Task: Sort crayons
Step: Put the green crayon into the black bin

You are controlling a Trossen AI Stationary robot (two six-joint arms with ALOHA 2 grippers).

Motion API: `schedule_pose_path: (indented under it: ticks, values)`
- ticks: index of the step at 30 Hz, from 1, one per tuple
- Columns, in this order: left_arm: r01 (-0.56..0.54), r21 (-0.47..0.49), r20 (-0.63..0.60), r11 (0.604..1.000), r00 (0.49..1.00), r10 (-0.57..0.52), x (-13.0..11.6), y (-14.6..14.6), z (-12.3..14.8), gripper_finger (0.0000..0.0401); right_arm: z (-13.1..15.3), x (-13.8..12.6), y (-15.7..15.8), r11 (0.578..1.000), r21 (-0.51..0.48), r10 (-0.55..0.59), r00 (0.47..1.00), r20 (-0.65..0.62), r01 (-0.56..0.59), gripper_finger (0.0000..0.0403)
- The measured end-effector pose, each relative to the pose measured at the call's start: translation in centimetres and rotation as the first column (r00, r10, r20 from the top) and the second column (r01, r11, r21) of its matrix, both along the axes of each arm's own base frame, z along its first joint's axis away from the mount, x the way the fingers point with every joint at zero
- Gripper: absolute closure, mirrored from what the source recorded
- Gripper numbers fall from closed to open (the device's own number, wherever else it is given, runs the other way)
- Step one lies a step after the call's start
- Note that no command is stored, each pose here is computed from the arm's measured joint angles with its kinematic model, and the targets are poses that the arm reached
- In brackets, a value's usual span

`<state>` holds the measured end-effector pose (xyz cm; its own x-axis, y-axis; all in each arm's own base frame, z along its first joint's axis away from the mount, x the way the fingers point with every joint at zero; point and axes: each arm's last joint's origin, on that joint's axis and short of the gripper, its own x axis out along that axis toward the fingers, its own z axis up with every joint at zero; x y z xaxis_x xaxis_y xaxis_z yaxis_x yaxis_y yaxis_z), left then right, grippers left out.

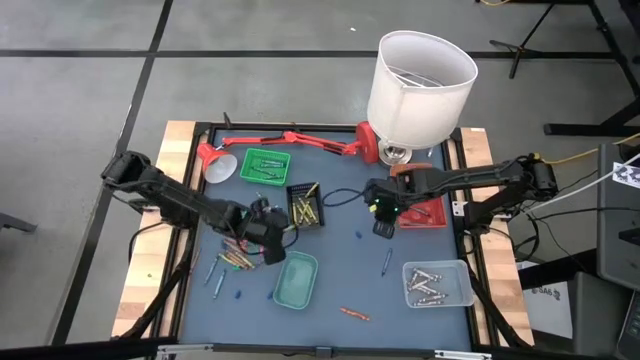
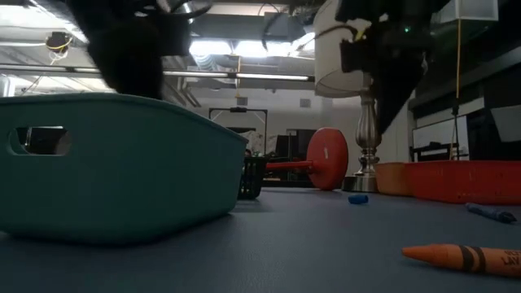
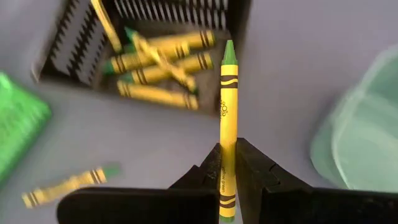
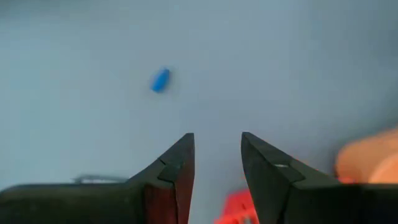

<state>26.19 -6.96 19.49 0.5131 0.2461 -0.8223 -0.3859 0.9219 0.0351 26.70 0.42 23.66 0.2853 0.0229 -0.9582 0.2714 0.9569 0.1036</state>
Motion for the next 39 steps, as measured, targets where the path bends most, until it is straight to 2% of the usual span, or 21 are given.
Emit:
schedule_pose_path:
  ticks: [6,13,18,27,31,39]
  values:
    - [0.029,0.077,0.104,0.997,0.994,-0.037,1.9,2.9,0.8,0.0389,0.3,0.6,3.0,0.995,0.004,0.102,0.991,0.088,-0.103,0.0275]
    - [0.029,0.163,0.175,0.986,0.983,-0.058,3.1,5.7,1.6,0.0389,0.7,0.8,7.0,0.99,0.067,0.11,0.975,0.191,-0.125,0.0275]
    - [-0.017,0.166,0.182,0.986,0.983,-0.014,3.2,7.1,1.6,0.0389,1.1,0.6,10.0,0.984,0.095,0.12,0.955,0.269,-0.151,0.0275]
    - [-0.07,0.17,0.178,0.983,0.983,0.04,3.1,8.9,1.6,0.0389,1.6,-0.8,14.4,0.978,0.014,0.189,0.907,0.376,-0.21,0.0275]
    - [-0.087,0.169,0.178,0.982,0.982,0.057,3.1,9.5,1.6,0.0389,1.8,-1.3,15.7,0.978,0.013,0.185,0.892,0.413,-0.209,0.0275]
    - [-0.038,0.157,0.161,0.987,0.987,0.012,3.1,10.0,1.6,0.0388,2.5,-1.9,17.8,0.966,0.051,0.196,0.842,0.503,-0.255,0.0275]
